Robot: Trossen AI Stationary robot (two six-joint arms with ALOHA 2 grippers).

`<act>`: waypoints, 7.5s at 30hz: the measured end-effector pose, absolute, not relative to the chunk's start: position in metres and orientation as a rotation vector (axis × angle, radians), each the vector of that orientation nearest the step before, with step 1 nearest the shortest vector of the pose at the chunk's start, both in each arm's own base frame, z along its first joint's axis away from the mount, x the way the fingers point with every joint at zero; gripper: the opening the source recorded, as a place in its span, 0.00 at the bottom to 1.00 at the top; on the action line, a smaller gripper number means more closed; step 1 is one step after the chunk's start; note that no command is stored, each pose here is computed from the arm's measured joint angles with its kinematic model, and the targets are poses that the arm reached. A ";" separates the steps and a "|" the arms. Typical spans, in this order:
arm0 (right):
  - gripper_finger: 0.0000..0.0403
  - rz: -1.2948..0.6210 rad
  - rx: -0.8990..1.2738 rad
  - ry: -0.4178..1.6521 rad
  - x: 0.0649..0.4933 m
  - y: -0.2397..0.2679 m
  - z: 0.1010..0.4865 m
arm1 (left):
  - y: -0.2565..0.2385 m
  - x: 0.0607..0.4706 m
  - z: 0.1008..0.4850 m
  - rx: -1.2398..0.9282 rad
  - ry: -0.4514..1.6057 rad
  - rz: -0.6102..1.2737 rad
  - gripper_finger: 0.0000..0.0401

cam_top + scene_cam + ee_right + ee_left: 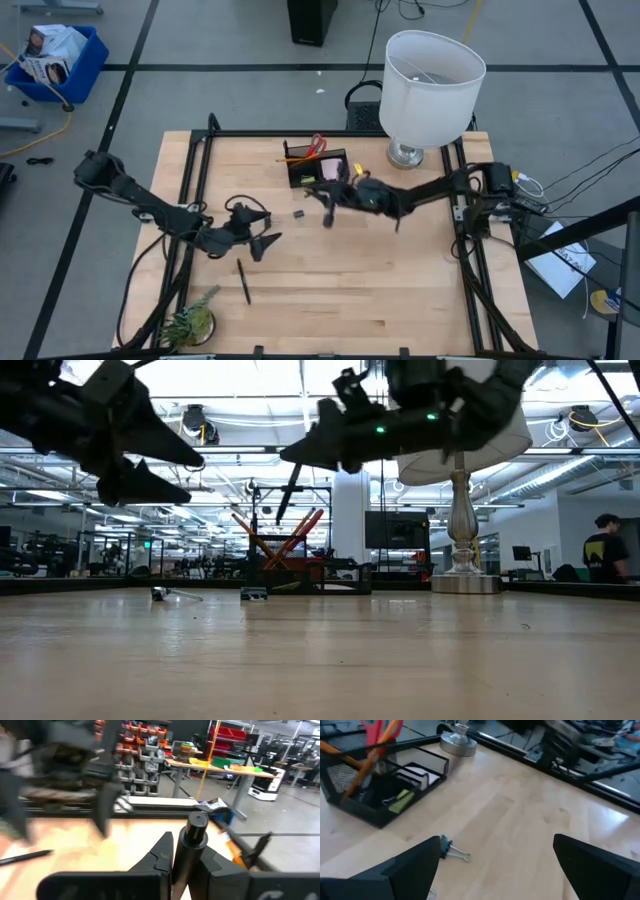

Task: Pick and place office supplies into organizer
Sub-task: Put the black pen into the black desk organizer, then put the black binder clip into the black desk organizer

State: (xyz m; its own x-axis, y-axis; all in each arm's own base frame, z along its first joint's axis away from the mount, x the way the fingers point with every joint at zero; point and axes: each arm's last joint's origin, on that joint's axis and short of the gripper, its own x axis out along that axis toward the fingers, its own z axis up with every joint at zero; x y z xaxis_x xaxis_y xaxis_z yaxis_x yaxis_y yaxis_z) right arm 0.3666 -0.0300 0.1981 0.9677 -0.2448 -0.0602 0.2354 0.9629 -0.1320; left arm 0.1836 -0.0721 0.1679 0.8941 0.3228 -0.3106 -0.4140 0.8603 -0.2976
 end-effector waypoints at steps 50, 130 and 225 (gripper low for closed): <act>0.46 -0.241 0.005 0.207 0.442 -0.160 0.203 | -0.071 0.181 0.163 -0.301 0.265 0.339 0.98; 0.40 0.190 -0.103 0.516 0.430 -0.088 0.087 | -0.074 0.184 0.167 -0.311 0.259 0.228 0.98; 0.00 -0.357 -0.637 0.529 0.426 -0.102 0.156 | -0.074 0.183 0.165 -0.302 0.281 0.235 0.98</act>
